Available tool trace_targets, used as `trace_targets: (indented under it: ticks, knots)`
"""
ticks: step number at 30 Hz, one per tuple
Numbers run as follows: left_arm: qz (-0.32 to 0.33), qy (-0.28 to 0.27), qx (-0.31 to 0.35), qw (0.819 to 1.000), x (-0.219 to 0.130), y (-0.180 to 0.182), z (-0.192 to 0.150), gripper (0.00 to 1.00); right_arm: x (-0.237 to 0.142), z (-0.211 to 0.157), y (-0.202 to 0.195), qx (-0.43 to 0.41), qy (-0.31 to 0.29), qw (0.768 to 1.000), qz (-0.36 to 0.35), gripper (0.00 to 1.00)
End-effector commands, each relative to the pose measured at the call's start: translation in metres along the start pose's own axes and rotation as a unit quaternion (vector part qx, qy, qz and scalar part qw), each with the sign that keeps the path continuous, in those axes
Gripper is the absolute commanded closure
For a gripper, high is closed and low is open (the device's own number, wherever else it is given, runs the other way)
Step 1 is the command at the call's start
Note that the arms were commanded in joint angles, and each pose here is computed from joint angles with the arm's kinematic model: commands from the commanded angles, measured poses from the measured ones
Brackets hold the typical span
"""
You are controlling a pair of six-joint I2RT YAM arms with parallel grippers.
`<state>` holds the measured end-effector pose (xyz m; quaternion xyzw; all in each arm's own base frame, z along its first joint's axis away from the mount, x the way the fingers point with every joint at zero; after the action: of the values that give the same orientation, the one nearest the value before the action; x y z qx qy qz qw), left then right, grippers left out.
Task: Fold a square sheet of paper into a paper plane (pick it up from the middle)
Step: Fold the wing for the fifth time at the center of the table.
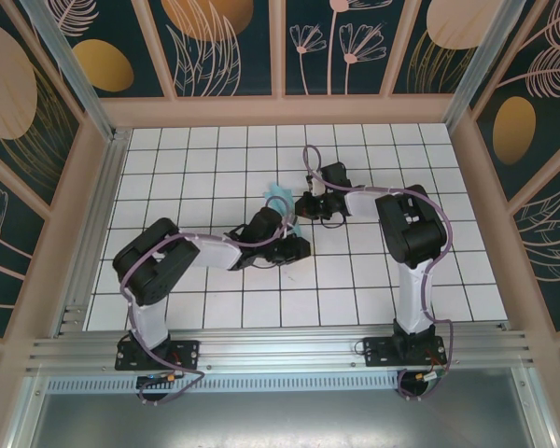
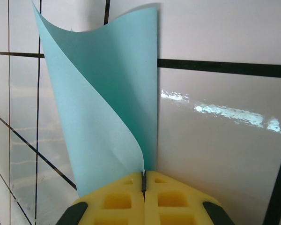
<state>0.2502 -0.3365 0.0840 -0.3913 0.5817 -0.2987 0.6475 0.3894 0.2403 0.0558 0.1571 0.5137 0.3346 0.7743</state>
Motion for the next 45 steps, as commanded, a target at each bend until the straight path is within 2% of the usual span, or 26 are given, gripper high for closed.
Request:
trace_targets:
  ticks: [1, 4, 8, 15, 19, 24, 37, 45]
  knots:
    - [-0.058, -0.060, -0.013, 0.996, -0.038, -0.021, 0.028, 0.75, 0.009, -0.008, -0.009, 0.017, 0.017, 1.000, -0.014, 1.00]
    - [-0.002, -0.127, -0.030, 0.991, -0.060, -0.005, 0.053, 0.76, 0.008, -0.009, -0.009, 0.018, 0.018, 1.000, -0.015, 1.00]
    - [0.061, -0.178, -0.029, 0.982, -0.065, 0.007, 0.078, 0.75, 0.006, -0.011, -0.008, 0.022, 0.019, 0.999, -0.013, 1.00]
    - [0.074, -0.219, -0.026, 0.973, -0.047, 0.001, 0.115, 0.78, 0.007, -0.014, -0.007, 0.020, 0.025, 0.999, -0.006, 1.00]
    - [0.076, -0.252, -0.041, 0.964, -0.049, 0.006, 0.135, 0.79, 0.006, -0.012, 0.001, -0.001, 0.024, 1.000, 0.018, 1.00]
    - [0.022, -0.223, -0.030, 0.974, -0.038, -0.005, 0.139, 0.76, 0.005, -0.009, 0.005, -0.018, 0.027, 0.999, 0.025, 1.00]
    - [0.015, -0.178, -0.032, 0.983, -0.015, 0.009, 0.139, 0.78, 0.011, -0.012, 0.004, -0.022, 0.038, 0.999, 0.026, 0.99]
    - [0.013, -0.179, -0.034, 0.983, -0.012, 0.010, 0.142, 0.78, 0.012, -0.013, 0.003, -0.022, 0.042, 0.999, 0.020, 0.97]
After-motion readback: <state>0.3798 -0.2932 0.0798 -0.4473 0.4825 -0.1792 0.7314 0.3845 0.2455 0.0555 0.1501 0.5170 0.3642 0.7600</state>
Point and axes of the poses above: each hand's point on the last joint's axis, 136 mm out from that joint toward the fingers, its own x axis out along the fingers, its own y axis along the line the jaws close on, z = x × y, the point moved 5 cm from there along -x, back along the fingers, and after that the axes turned 9 degrees about -x, right-handed, at the moved point
